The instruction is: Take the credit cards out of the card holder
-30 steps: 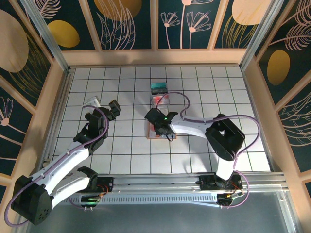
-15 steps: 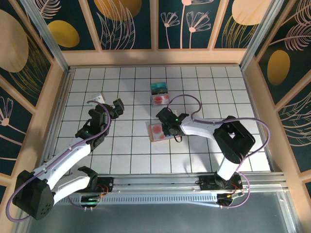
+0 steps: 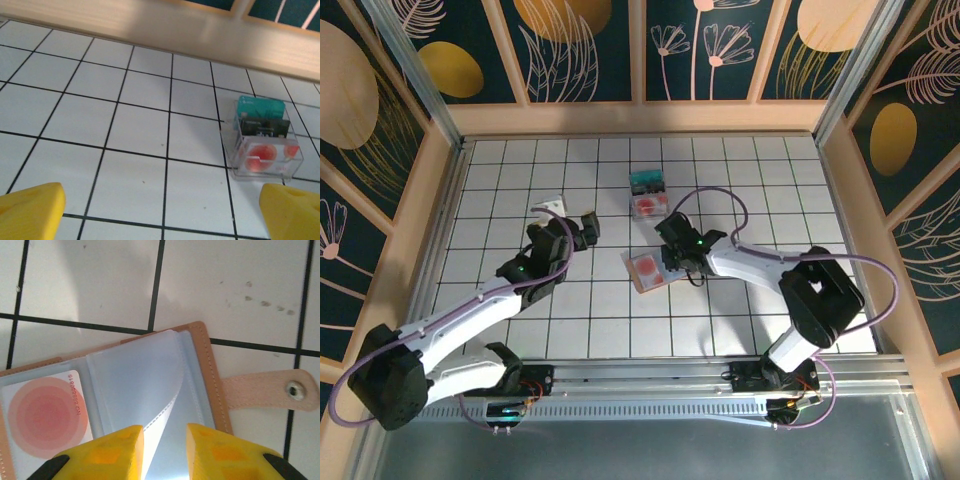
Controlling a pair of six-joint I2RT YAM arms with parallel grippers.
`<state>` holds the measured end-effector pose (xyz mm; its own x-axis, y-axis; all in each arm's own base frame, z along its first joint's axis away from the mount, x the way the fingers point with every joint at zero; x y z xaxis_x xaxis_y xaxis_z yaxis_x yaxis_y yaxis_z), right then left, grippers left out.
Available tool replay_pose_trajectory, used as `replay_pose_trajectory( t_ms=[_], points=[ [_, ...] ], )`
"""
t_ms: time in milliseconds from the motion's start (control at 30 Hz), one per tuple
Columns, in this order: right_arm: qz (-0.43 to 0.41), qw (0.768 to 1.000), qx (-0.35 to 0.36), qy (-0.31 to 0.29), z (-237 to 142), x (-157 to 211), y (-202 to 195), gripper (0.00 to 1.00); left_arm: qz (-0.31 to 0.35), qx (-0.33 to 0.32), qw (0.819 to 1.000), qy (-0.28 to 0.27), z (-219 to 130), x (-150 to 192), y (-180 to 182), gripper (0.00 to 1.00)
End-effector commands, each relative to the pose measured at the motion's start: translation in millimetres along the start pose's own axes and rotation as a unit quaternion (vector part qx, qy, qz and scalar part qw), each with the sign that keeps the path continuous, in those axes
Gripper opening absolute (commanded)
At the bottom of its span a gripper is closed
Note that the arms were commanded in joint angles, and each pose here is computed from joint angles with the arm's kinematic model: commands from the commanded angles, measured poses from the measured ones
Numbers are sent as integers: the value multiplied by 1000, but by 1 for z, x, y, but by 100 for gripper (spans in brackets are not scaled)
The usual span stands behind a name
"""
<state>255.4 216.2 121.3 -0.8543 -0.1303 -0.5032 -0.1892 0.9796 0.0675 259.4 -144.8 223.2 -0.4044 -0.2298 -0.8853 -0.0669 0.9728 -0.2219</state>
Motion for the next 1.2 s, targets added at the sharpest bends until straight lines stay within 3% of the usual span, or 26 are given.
replay_pose_trajectory(
  t_ms=[0, 200, 567, 833, 1167],
  points=[
    [16, 1000, 26, -6, -6, 4, -15, 29, 32, -23, 999, 1, -2, 5, -8, 99],
    [43, 998, 41, -6, -8, 8, -35, 29, 72, -12, 997, 33, -4, 35, -31, 99],
    [120, 991, 50, -9, -16, 0, -72, 23, 90, 4, 990, 109, 6, 93, -51, 99],
    [143, 988, -56, -25, -34, -23, -49, 22, 68, 43, 988, 130, 20, 110, -68, 99],
    [140, 977, -160, 17, -30, -23, -20, 18, 56, 18, 981, 183, 52, 129, -64, 99]
  ],
)
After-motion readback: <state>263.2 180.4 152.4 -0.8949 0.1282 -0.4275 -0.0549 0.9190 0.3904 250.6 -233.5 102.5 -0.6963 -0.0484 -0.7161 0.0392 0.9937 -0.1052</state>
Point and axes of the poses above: each hand's point on the last joint's axis, 136 mm out from that joint toward the fingers, its own z axis out along the fingers, its own y axis along the line the jaws close on, x = y × z, the point moved 7 cm from there along -z, back along the fingers
